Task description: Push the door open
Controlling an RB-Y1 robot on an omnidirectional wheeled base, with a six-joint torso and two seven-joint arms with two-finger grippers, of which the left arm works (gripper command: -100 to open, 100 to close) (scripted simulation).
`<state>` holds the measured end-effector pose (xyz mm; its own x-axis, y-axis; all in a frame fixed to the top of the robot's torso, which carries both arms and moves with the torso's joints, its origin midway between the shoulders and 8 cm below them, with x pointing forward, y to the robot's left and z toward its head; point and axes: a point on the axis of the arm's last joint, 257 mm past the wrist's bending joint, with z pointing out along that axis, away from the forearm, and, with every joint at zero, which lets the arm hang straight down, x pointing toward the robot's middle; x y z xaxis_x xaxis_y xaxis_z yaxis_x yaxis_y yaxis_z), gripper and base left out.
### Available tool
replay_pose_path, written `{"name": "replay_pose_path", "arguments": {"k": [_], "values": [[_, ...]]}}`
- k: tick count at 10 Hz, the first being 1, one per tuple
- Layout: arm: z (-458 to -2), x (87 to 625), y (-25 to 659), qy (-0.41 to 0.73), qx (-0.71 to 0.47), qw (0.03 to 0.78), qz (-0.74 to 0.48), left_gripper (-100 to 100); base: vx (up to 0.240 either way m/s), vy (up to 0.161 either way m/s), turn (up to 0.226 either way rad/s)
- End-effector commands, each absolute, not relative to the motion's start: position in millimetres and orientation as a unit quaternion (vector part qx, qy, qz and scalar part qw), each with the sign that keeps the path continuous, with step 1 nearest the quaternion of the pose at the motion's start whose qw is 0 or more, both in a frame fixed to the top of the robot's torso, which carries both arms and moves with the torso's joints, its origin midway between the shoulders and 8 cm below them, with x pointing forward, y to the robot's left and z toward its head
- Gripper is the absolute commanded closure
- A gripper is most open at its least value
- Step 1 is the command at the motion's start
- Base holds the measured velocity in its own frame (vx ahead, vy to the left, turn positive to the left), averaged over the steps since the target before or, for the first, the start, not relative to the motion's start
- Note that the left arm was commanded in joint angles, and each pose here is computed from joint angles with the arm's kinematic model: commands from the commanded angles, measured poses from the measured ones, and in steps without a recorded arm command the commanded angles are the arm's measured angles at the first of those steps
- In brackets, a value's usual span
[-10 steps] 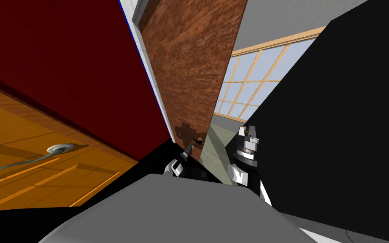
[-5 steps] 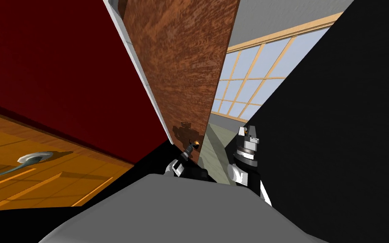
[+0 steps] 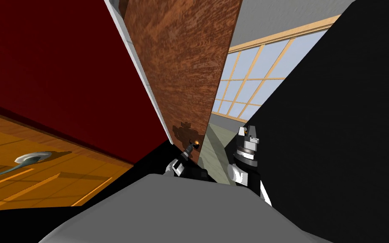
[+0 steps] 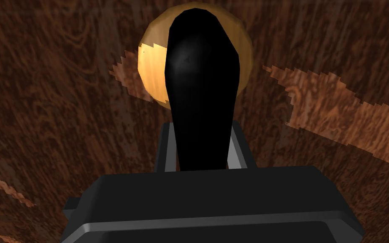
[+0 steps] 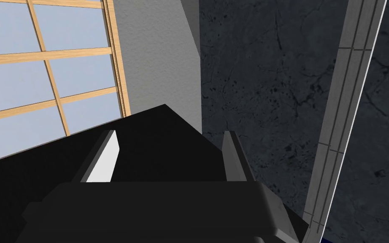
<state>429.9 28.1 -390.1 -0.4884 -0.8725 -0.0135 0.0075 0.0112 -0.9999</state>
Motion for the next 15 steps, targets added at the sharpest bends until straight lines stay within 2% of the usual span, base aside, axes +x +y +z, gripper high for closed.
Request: {"name": "replay_pose_path", "arguments": {"k": [1,15], "values": [[-391.8,433.6,39.9,0.612,-0.357,0.37,-0.601,100,0.073,-0.068,0.024],[-394.5,460.5,120.2,0.587,-0.401,0.428,-0.558,100,0.126,-0.118,0.047]]}}
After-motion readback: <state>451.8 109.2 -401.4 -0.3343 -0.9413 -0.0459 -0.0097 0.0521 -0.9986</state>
